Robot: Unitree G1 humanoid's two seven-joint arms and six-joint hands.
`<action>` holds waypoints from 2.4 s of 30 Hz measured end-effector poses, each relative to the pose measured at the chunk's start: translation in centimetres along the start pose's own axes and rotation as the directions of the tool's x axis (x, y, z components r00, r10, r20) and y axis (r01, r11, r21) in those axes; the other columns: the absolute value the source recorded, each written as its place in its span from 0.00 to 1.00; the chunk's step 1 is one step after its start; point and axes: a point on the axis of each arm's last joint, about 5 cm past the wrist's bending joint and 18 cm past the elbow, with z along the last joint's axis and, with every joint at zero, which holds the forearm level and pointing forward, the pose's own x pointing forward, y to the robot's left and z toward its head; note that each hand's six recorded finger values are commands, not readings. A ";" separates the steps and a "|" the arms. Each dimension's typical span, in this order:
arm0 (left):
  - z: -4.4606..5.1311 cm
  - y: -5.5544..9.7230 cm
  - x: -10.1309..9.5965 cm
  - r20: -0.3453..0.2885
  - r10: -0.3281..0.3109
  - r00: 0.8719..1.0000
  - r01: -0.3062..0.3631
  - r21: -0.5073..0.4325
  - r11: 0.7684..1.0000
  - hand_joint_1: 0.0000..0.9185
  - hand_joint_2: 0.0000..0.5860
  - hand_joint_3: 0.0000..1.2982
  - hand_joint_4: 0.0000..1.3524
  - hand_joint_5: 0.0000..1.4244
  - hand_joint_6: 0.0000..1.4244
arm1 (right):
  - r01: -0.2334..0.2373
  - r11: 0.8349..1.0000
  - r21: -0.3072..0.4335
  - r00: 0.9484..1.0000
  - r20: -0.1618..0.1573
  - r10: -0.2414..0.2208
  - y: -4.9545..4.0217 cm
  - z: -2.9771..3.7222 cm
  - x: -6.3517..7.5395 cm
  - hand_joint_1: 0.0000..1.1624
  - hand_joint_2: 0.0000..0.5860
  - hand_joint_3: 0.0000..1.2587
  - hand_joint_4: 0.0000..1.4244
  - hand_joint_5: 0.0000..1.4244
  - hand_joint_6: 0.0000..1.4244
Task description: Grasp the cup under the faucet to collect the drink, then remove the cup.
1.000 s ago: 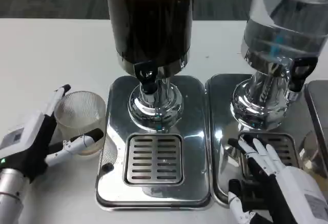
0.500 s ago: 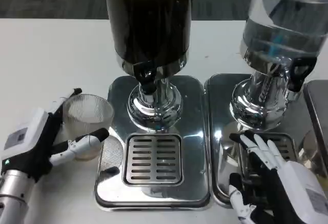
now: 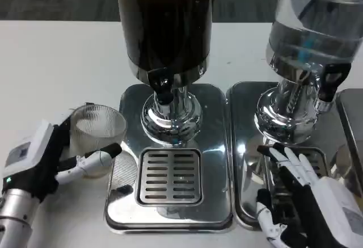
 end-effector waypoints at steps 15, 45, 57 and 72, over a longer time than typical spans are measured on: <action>0.15 -0.2 -0.2 0.022 0.014 1.000 -0.013 -0.019 1.000 0.15 0.40 0.27 0.30 0.49 0.49 | -0.010 1.000 -0.008 1.000 0.001 0.010 -0.06 -0.12 -0.1 0.47 0.99 0.11 0.04 0.00 0.07; -0.20 -0.3 -1.6 0.029 0.038 0.999 -0.037 -0.060 0.998 0.16 0.40 0.29 0.34 0.52 0.54 | -0.026 0.999 0.018 1.000 -0.005 0.027 0.23 -0.02 -0.4 0.46 0.99 0.11 0.06 0.00 0.08; -0.30 0.3 -2.5 0.038 0.109 0.993 -0.105 -0.099 0.990 0.15 0.39 0.29 0.34 0.52 0.54 | -0.029 0.999 0.025 1.000 -0.006 0.029 0.33 0.17 -0.6 0.46 0.99 0.11 0.06 0.00 0.08; -0.19 0.8 -2.8 0.068 0.140 0.988 -0.131 -0.119 0.984 0.17 0.40 0.31 0.36 0.55 0.58 | -0.040 0.999 0.023 0.999 -0.022 0.041 0.49 0.21 -1.2 0.46 0.99 0.10 0.06 0.00 0.09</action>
